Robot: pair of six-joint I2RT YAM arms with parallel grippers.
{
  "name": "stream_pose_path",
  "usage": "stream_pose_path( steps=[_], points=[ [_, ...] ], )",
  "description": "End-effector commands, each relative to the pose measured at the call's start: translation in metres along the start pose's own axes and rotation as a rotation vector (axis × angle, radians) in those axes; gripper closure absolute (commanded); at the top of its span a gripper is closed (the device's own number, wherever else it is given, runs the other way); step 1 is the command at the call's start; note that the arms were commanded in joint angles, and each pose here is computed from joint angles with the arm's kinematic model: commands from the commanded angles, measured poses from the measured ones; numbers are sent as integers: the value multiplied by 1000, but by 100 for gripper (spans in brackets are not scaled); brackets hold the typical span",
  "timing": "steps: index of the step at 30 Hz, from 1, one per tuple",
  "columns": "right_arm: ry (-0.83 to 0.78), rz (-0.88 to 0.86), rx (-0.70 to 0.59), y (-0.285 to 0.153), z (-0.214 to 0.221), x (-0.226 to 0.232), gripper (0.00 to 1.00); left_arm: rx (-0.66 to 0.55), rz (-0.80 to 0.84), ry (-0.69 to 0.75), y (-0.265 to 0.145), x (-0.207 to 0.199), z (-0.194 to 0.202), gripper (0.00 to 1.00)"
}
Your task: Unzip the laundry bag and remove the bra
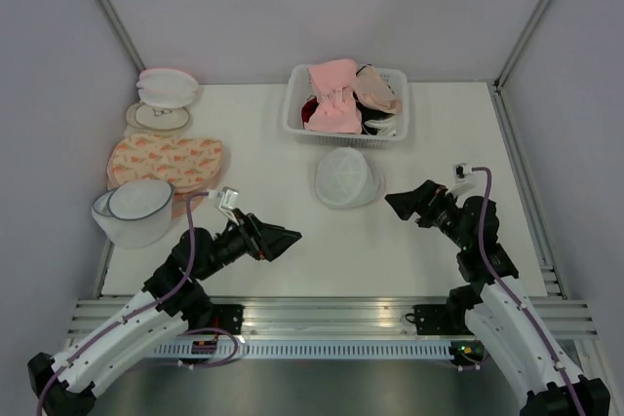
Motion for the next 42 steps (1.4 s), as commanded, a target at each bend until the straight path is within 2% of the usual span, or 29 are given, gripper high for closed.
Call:
stream_pose_path(
  steps=[1,5,12,18,21,24,27,30,31,33,34,36,37,38,42],
  points=[
    [-7,41,-14,2,-10,2,2,-17,82,4,1,-13,-6,0],
    [-16,56,-9,17,-13,-4,2,-4,83,2,0,-14,-4,0],
    [-22,101,76,65,-17,-24,2,-4,93,-24,-6,-11,0,0],
    [60,278,119,94,-5,-55,2,-17,84,-32,-12,-7,2,0],
    [132,282,145,109,11,-69,2,-35,87,-37,-14,-7,1,0],
    [190,265,158,121,25,-79,7,-26,67,-34,-17,-6,2,0],
    [225,234,156,130,34,-85,14,-35,54,-25,-20,-6,1,0],
    [257,200,184,140,42,-89,32,-56,49,-20,-22,-6,-1,0],
    [263,194,193,143,43,-90,42,-56,42,-21,-22,-5,-1,0],
    [274,200,223,150,49,-96,54,-61,38,-21,-22,-5,-1,0],
    [272,203,235,152,52,-98,64,-59,34,-20,-22,-4,-1,0],
    [264,226,257,156,57,-104,72,-61,33,-19,-23,-4,-1,0],
    [254,228,260,157,58,-104,96,-57,32,-19,-23,-4,-1,0],
    [247,231,258,157,58,-105,100,-56,31,-18,-23,-4,-1,0],
    [207,243,214,146,51,-100,100,-56,29,-20,-23,-4,0,0]
  ],
)
Point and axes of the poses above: each gripper's point midway between its finger pads, its own y axis out along the fingers, its own x axis along the line the jaws close on, z = x × y, the point moved 9 cm from there along -y, back along the fingers, and after that the axes turned 7 degrees about -y, right-handed, at the moved point
